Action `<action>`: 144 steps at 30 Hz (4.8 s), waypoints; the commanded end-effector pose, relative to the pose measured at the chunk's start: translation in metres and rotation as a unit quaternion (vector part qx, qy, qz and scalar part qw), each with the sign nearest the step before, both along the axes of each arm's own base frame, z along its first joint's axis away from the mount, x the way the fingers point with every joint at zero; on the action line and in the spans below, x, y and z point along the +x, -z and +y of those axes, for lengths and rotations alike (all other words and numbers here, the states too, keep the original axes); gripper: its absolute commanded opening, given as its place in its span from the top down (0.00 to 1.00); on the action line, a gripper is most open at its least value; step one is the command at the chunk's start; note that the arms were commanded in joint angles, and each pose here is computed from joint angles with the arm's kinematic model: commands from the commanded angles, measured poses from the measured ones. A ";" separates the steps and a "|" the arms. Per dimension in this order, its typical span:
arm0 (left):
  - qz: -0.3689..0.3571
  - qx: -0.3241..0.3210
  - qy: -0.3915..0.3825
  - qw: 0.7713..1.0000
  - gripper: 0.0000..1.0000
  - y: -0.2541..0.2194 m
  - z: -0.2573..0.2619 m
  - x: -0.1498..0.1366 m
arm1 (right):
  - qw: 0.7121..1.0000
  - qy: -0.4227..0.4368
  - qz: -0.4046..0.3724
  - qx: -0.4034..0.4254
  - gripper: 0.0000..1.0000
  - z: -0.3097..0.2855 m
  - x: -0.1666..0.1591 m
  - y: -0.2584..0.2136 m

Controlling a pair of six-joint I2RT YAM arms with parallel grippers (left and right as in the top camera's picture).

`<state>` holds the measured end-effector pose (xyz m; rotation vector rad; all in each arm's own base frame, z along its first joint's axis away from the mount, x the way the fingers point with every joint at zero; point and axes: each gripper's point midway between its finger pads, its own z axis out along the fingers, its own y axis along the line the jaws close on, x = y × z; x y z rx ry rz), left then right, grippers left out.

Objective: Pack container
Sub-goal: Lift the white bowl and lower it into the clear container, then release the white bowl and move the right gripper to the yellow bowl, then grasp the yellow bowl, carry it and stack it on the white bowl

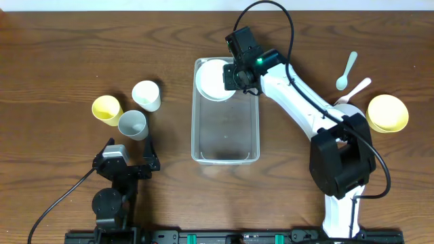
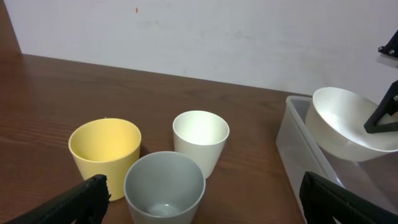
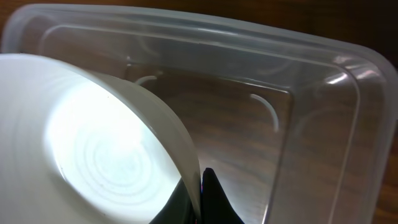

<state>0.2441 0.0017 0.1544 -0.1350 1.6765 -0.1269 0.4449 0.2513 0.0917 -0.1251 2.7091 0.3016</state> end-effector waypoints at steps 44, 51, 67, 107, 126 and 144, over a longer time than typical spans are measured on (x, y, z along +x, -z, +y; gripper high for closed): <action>0.019 -0.002 0.003 1.000 0.02 0.016 -0.001 0.000 | 0.953 0.295 0.060 -0.039 0.43 -0.246 -0.049 -0.122; 0.019 -0.002 0.003 1.000 0.02 0.016 -0.001 0.000 | 0.898 0.423 0.120 -0.035 0.42 -0.331 -0.077 -0.084; 0.019 -0.002 0.003 1.000 0.02 0.016 -0.001 0.000 | 0.783 0.585 0.213 0.022 0.44 -0.426 -0.163 0.019; 0.019 -0.001 0.003 1.000 0.02 0.016 -0.001 0.000 | 0.819 0.569 0.072 0.023 0.96 -0.472 -0.141 0.074; 0.019 -0.001 0.003 1.000 0.02 0.016 -0.001 0.000 | 0.830 0.556 0.016 0.030 0.99 -0.486 -0.114 -0.008; 0.019 -0.001 0.003 1.000 0.02 0.016 -0.001 0.000 | 0.948 0.099 -0.130 0.272 0.99 -0.200 -0.001 -0.148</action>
